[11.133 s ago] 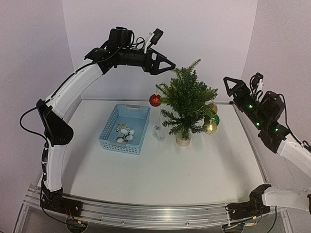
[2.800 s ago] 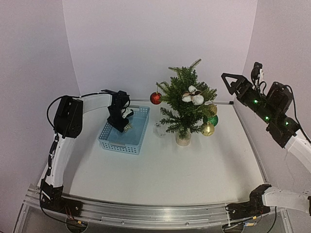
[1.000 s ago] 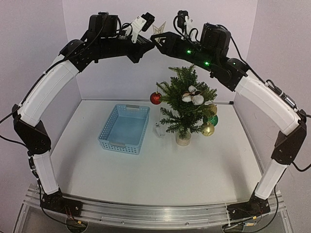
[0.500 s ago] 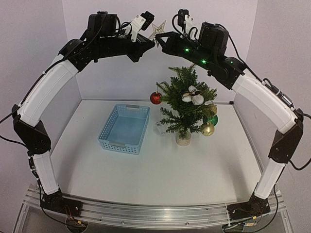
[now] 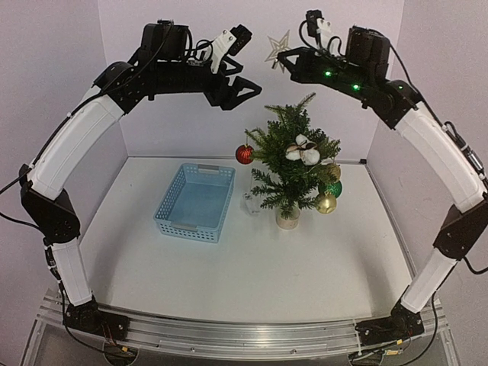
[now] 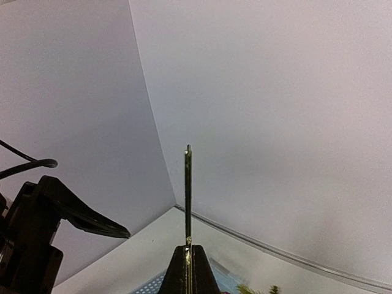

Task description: Decorate the small christmas tree

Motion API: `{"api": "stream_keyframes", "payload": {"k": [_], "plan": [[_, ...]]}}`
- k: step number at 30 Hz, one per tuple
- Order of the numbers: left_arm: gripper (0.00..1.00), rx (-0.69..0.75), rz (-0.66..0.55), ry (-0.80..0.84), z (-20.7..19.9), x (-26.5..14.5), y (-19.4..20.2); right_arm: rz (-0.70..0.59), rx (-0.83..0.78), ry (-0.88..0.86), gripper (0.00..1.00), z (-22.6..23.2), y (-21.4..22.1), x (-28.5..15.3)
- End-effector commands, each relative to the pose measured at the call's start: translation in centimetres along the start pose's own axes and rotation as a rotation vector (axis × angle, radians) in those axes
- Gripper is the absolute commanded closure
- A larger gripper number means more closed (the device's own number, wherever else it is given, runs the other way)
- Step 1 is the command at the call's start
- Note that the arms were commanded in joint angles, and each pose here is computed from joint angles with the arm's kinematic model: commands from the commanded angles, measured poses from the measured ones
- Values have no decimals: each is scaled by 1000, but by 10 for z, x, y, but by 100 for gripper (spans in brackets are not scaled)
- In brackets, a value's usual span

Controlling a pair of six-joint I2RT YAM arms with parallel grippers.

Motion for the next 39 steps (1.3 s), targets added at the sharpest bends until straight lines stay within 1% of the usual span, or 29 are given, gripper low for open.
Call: {"api": "stream_keyframes", "payload": {"k": [1, 3, 6, 8, 10, 12, 14, 17, 19, 22, 25, 26, 31, 36, 39], "plan": [[18, -7, -14, 19, -1, -4, -4, 3, -67, 69, 100, -23, -27, -46], [14, -19, 23, 28, -3, -1, 8, 32, -45, 64, 100, -43, -27, -53], [9, -64, 87, 55, -7, 3, 31, 61, -81, 47, 100, -57, -30, -62], [9, -103, 127, 86, -16, 8, 47, 76, -122, 21, 100, -62, -31, -64], [9, -130, 156, 118, -23, 13, 60, 104, -104, -20, 100, -67, -28, -62], [10, -144, 170, 146, -29, 18, 69, 151, -91, -102, 100, -65, -21, -60], [10, -157, 178, 157, -30, 23, 76, 185, -107, -157, 100, -61, -12, -60], [11, -167, 159, 190, -30, 33, 79, 218, -132, -201, 100, -60, -1, -63], [13, -159, 127, 212, -29, 40, 75, 239, -130, -229, 100, -61, 4, -64], [20, -138, 58, 243, -28, 49, 64, 258, -120, -246, 100, -64, 8, -62], [28, -120, 6, 272, -29, 59, 58, 261, -154, -230, 100, -70, 11, -63], [29, -123, -1, 277, -30, 63, 59, 263, -170, -229, 100, -71, 14, -64], [30, -163, -13, 286, -33, 86, 70, 286, -180, -238, 100, -79, 29, -60], [35, -181, -39, 264, -28, 97, 68, 250, -208, -235, 100, -77, 19, -56], [40, -199, -43, 281, -31, 100, 71, 236, -234, -213, 100, -80, 17, -56]]}}
Point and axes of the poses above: each gripper's point midway between its finger pads, its own x axis out along the fingers, its own z axis along the line the jaws close on, y = z × x, the point moved 4 cm from there along -x, back along the fingers, and after that the axes turned 15 degrees about x, right-handed, at the moved point
